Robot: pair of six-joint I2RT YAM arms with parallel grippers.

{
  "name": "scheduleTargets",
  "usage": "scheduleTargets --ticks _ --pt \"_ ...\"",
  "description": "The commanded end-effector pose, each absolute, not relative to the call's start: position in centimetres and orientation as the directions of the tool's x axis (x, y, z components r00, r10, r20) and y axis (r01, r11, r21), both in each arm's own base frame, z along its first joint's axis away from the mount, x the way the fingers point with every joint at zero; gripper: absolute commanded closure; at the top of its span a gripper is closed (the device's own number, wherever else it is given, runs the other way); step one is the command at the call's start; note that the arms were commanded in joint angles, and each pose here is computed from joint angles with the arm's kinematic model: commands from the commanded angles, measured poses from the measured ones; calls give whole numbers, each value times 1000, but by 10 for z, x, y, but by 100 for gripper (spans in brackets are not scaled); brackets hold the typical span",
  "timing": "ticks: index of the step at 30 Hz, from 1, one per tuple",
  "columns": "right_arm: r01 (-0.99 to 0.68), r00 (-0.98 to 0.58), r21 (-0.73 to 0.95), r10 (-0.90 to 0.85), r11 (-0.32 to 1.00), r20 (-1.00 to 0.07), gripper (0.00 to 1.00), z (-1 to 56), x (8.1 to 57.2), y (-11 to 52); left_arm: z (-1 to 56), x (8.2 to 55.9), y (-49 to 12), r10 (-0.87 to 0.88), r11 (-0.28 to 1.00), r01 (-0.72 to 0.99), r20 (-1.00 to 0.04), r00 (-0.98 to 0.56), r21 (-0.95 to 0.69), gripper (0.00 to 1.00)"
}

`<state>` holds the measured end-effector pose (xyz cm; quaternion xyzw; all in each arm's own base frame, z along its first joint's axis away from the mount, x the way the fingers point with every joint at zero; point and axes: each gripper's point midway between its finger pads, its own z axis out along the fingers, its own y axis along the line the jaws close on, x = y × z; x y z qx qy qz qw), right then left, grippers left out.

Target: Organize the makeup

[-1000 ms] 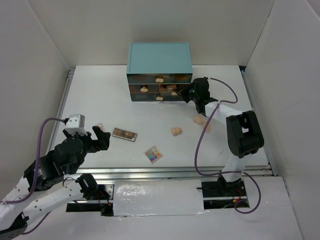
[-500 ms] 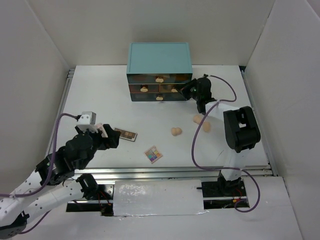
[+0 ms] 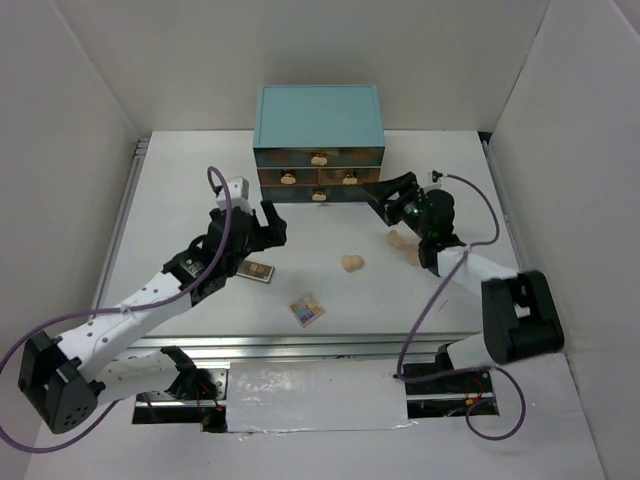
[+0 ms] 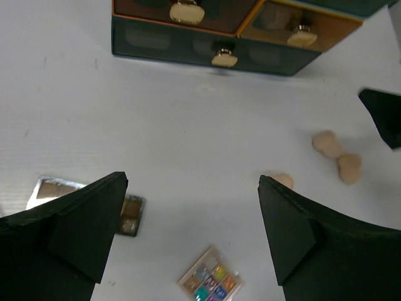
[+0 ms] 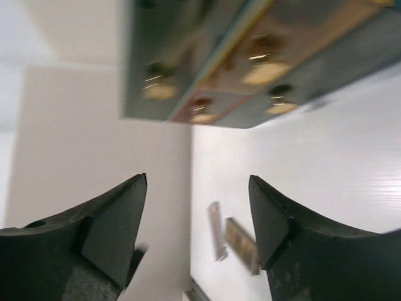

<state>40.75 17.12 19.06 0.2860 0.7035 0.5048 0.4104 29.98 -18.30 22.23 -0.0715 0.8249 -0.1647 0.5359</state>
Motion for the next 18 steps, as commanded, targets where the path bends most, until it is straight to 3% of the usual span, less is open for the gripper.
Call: scheduleTargets --ticks 1,8,11,14,18 --pt "-329 -464 908 793 262 -396 24 286 357 175 257 342 -205 -499 812 135 -795 -345 -568 1" --pt "-467 -438 847 766 254 -470 12 273 232 158 233 404 -211 -612 690 230 -723 -321 -687 1" --pt "-506 -290 784 785 360 -547 1 285 215 137 216 428 -210 -615 690 227 -722 -316 -687 1" --pt "-504 -182 685 710 526 -680 0 309 206 124 214 452 -209 -629 669 266 -720 -295 -694 4" --pt "-544 -193 630 648 554 -736 0 325 195 130 200 476 -209 -615 683 271 -734 -289 -679 5"
